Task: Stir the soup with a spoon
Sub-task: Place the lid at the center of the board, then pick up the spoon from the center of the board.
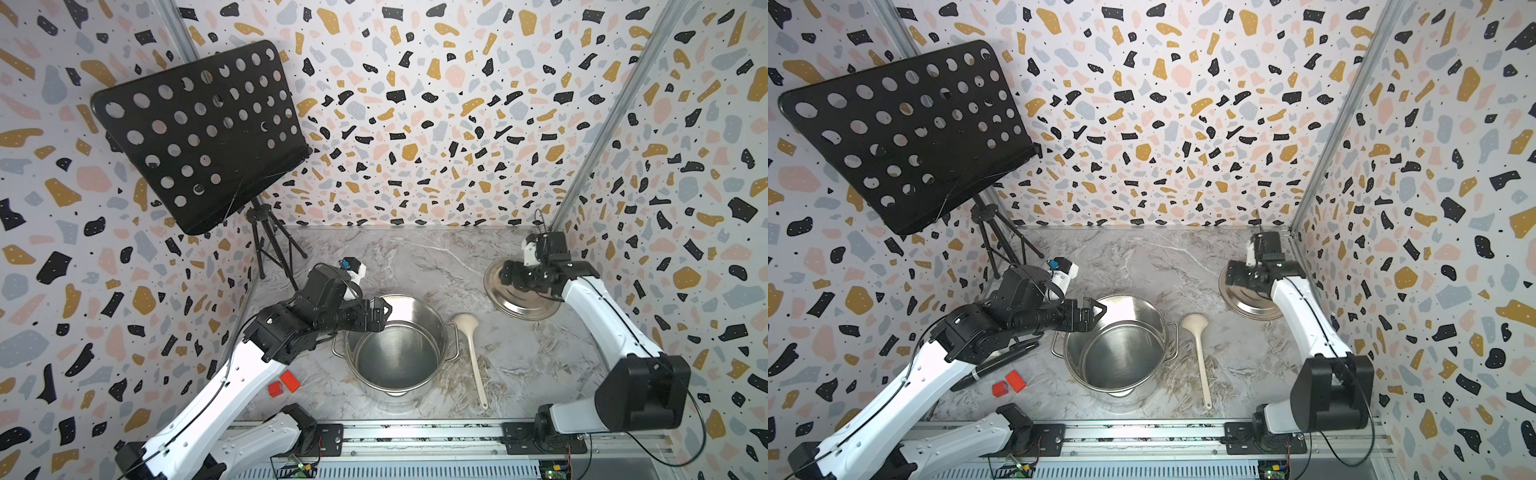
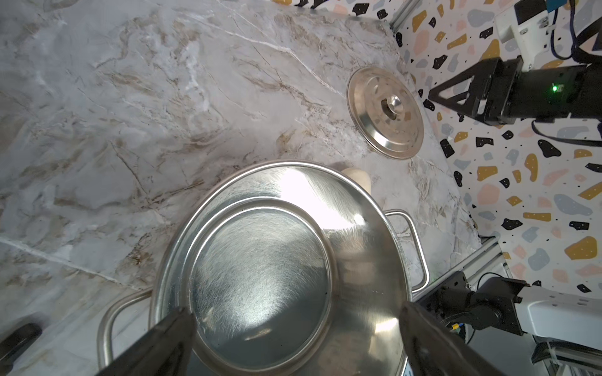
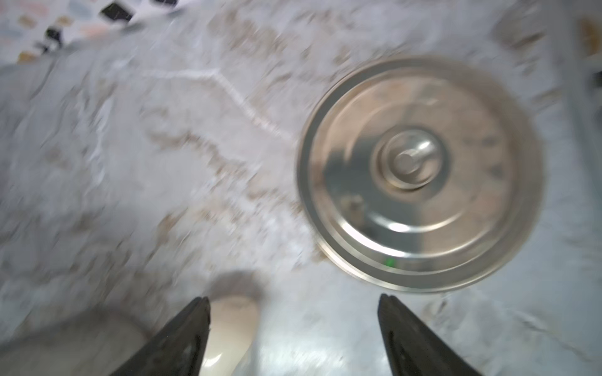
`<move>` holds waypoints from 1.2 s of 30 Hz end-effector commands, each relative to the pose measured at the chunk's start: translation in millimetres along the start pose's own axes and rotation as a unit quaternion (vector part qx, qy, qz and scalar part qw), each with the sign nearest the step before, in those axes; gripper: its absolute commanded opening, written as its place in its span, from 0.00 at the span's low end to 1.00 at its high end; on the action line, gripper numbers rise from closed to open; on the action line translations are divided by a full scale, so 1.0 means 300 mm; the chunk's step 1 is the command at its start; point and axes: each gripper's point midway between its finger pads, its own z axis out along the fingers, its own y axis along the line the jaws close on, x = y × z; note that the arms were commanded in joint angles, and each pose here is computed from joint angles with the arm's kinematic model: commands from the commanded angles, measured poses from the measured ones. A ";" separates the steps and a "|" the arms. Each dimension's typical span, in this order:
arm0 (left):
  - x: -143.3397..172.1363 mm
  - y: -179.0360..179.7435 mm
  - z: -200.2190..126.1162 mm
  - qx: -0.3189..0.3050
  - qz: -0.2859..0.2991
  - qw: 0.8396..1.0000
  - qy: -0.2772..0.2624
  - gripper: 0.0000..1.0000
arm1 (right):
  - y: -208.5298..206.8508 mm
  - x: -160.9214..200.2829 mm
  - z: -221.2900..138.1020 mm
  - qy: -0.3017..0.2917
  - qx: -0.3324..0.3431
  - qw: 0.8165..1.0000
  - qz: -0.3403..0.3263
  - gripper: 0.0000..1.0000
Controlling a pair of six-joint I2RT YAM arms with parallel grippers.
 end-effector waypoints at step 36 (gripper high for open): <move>-0.087 -0.020 -0.194 0.032 0.029 0.988 -0.150 0.99 | 0.169 0.646 0.214 0.177 -0.156 0.971 0.022 0.46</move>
